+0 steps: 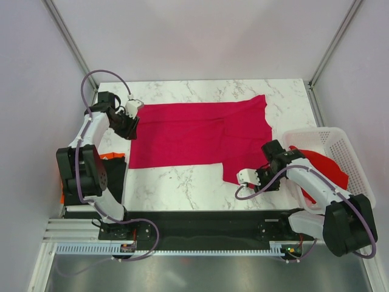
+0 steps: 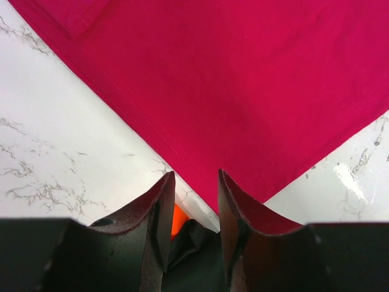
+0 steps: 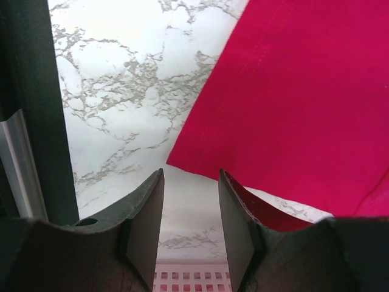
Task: Fold and stack the t-shirts
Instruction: Fold the tshirt
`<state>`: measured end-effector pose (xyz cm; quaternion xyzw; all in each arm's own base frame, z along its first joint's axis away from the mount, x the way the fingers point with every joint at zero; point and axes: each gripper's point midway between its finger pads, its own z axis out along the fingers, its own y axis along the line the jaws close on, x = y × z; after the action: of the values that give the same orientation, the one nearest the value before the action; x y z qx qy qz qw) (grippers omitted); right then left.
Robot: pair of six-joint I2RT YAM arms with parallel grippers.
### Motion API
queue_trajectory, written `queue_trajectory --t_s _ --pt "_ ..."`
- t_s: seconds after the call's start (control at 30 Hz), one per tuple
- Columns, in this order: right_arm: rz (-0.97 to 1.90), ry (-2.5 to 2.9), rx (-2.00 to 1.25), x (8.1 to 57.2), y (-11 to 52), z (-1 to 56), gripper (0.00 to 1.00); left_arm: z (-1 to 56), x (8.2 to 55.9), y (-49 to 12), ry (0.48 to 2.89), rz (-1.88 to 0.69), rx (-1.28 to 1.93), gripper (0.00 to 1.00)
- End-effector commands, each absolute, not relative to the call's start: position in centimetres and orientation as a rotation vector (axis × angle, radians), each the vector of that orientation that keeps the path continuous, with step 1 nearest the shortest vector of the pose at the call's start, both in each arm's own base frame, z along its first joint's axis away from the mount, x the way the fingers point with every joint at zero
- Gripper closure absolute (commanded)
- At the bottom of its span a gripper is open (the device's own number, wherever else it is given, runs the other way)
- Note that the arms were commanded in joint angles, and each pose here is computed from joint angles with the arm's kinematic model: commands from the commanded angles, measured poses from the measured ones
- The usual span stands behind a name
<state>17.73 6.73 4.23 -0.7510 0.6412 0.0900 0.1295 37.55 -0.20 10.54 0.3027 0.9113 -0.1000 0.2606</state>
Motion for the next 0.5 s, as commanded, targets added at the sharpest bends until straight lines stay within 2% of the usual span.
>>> queue_trajectory --t_s 0.0,0.23,0.47 --pt "0.323 1.828 -2.255 16.4 6.7 3.5 0.52 11.6 38.4 -0.2 2.462 -0.263 0.789 0.59" --pt "0.316 1.823 -2.311 16.0 6.2 2.2 0.52 11.2 38.1 0.0 2.485 -0.261 0.793 0.60" --pt "0.271 1.844 -2.314 16.4 5.9 0.8 0.57 10.4 36.9 0.3 2.522 -0.252 0.828 0.60"
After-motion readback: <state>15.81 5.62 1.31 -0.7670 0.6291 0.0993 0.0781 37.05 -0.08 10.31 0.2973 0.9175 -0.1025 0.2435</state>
